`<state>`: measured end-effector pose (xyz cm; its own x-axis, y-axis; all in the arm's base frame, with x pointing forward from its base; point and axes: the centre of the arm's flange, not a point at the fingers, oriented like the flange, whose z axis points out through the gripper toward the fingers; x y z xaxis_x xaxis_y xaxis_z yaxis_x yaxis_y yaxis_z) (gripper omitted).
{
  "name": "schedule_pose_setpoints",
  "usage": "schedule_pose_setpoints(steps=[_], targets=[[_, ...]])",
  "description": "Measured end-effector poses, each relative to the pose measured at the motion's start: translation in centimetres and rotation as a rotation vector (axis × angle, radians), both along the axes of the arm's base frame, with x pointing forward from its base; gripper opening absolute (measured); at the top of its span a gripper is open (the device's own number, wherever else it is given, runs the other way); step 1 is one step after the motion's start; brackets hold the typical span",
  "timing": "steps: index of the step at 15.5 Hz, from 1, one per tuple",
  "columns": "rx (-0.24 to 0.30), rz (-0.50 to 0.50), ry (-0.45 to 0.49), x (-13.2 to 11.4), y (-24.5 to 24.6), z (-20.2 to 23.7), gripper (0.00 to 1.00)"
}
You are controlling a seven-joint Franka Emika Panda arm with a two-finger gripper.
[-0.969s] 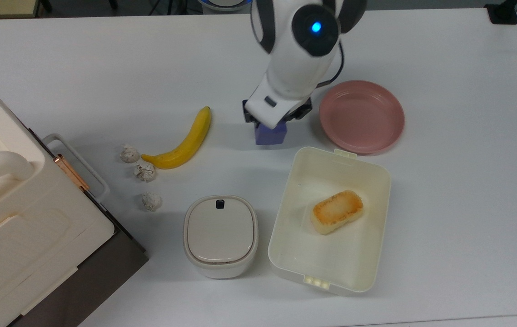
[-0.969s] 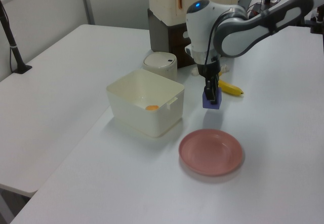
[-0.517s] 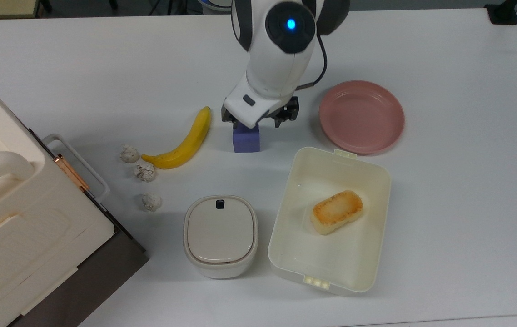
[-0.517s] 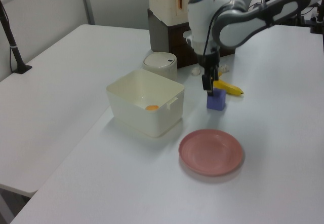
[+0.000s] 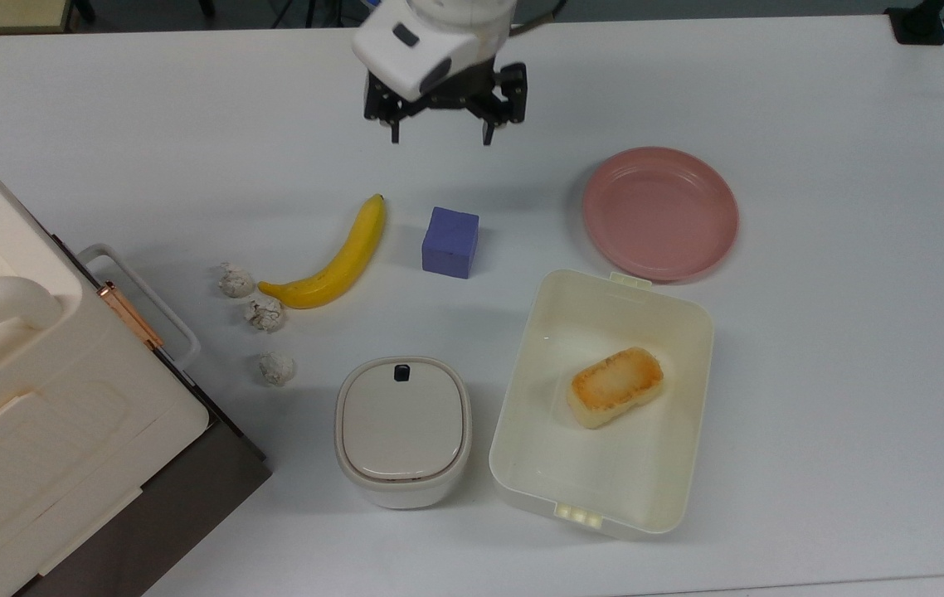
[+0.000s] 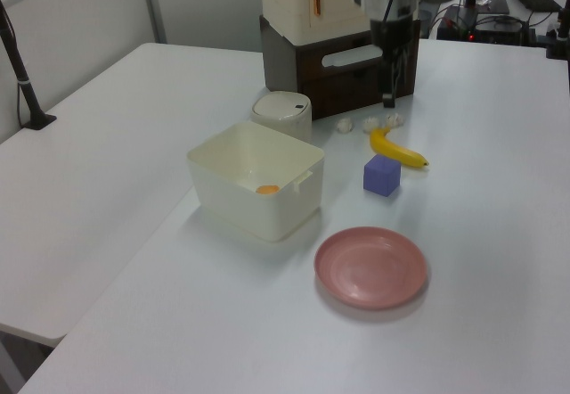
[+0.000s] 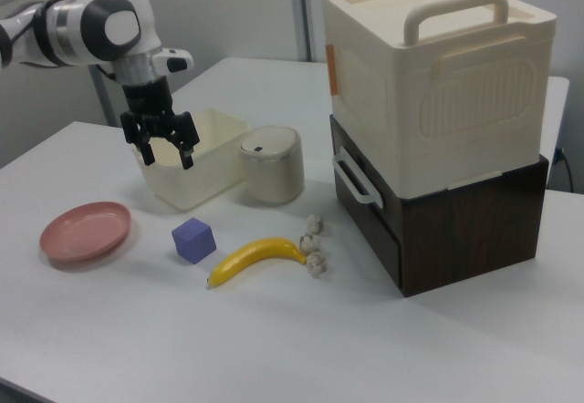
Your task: Put the cube on the table
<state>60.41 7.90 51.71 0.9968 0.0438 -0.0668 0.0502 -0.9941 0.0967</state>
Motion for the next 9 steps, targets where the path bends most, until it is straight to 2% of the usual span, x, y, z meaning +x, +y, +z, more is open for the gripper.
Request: schedule_pose_setpoints(steps=[6, 9], targets=[[0.009, -0.054, -0.040, -0.9, -5.0, 3.5, 1.00], [0.012, -0.050, -0.034, -1.3, -4.6, 3.9, 1.00]])
